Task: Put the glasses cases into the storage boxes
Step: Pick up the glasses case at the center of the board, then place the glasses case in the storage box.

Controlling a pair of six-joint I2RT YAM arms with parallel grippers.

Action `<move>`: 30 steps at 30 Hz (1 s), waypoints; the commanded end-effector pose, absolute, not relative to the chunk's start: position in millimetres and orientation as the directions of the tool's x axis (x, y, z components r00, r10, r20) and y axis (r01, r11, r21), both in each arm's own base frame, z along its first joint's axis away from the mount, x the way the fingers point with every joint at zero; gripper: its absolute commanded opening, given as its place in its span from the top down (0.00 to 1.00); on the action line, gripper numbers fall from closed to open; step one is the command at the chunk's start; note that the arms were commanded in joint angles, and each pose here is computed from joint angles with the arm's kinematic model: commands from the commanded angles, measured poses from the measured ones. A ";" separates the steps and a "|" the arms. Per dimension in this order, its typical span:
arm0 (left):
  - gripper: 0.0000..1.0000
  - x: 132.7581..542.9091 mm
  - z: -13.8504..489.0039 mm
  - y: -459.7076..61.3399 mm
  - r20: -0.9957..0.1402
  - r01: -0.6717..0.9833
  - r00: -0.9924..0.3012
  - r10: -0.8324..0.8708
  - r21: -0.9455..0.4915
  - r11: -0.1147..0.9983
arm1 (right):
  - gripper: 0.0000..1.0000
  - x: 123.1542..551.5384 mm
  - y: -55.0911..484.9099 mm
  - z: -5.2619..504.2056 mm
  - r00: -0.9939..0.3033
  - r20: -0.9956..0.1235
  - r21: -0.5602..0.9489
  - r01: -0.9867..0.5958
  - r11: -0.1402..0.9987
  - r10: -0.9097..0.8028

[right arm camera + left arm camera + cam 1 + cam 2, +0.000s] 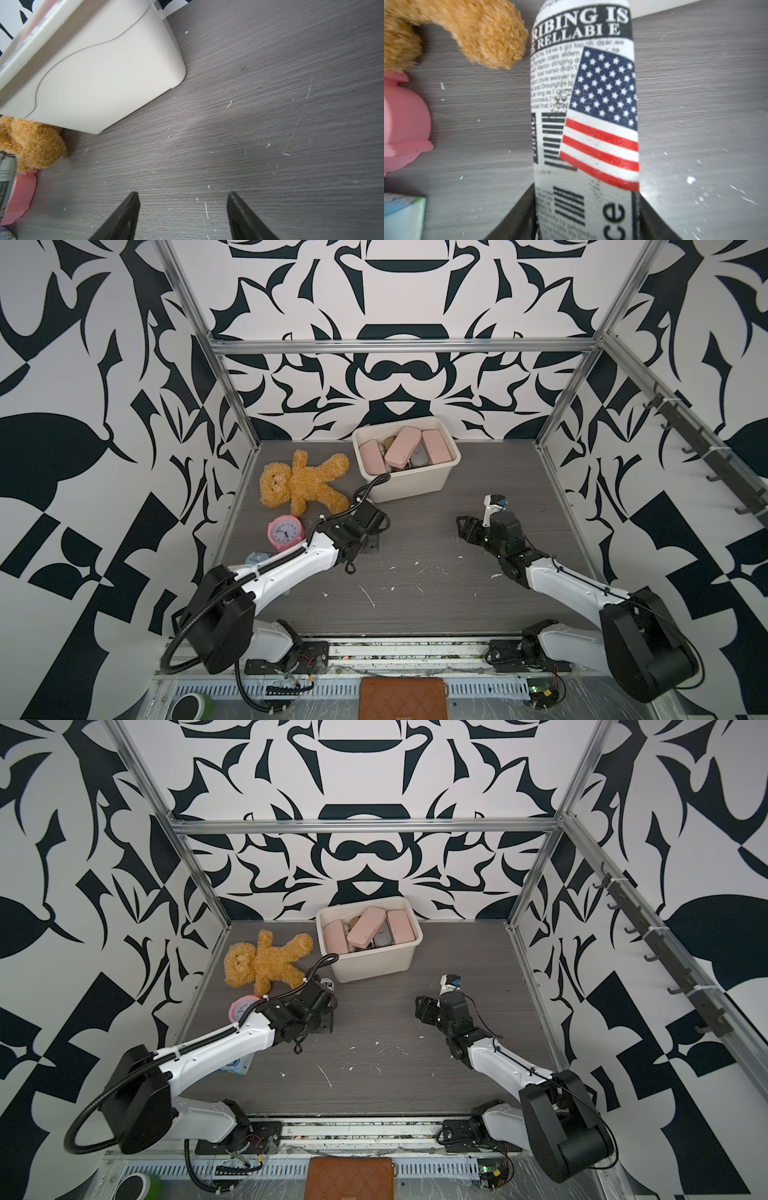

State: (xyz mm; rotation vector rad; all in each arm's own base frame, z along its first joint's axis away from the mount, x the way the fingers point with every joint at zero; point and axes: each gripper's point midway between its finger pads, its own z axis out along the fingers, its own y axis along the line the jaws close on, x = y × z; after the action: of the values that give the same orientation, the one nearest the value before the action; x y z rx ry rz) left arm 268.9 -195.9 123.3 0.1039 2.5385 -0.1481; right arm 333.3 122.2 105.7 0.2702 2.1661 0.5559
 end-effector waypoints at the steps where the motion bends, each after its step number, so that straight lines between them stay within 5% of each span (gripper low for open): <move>1: 0.43 256.3 157.1 -185.5 -0.623 0.091 -0.782 0.024 -0.077 0.993 | 0.30 342.1 125.5 127.6 -0.563 -0.725 0.497 -0.027 0.867 0.398; 7: 0.42 289.2 244.3 -203.0 -0.721 0.174 -0.692 0.040 -0.112 0.978 | 0.31 343.0 127.9 125.5 -0.572 -0.719 0.500 -0.031 0.865 0.395; 13: 0.42 384.9 275.9 -227.4 -0.698 0.209 -0.716 0.011 -0.200 0.957 | 0.31 342.1 125.3 129.6 -0.561 -0.730 0.490 -0.032 0.871 0.390; 21: 0.42 492.1 257.8 -240.5 -0.679 0.170 -0.734 -0.007 -0.193 0.966 | 0.31 340.1 121.7 134.3 -0.546 -0.742 0.482 -0.031 0.876 0.389; 28: 0.41 518.9 235.7 -235.1 -0.664 0.095 -0.745 -0.059 -0.194 0.976 | 0.31 340.0 123.5 134.9 -0.550 -0.739 0.487 -0.037 0.873 0.389; 30: 0.32 521.1 238.6 -234.6 -0.674 0.091 -0.736 -0.065 -0.193 0.977 | 0.31 339.9 123.9 135.3 -0.550 -0.739 0.488 -0.040 0.872 0.389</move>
State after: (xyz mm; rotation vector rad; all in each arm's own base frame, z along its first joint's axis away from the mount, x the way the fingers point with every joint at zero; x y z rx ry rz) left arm 517.9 -239.4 210.2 0.0503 2.4399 -0.2644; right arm 333.2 120.8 115.0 0.2706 2.1402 0.5578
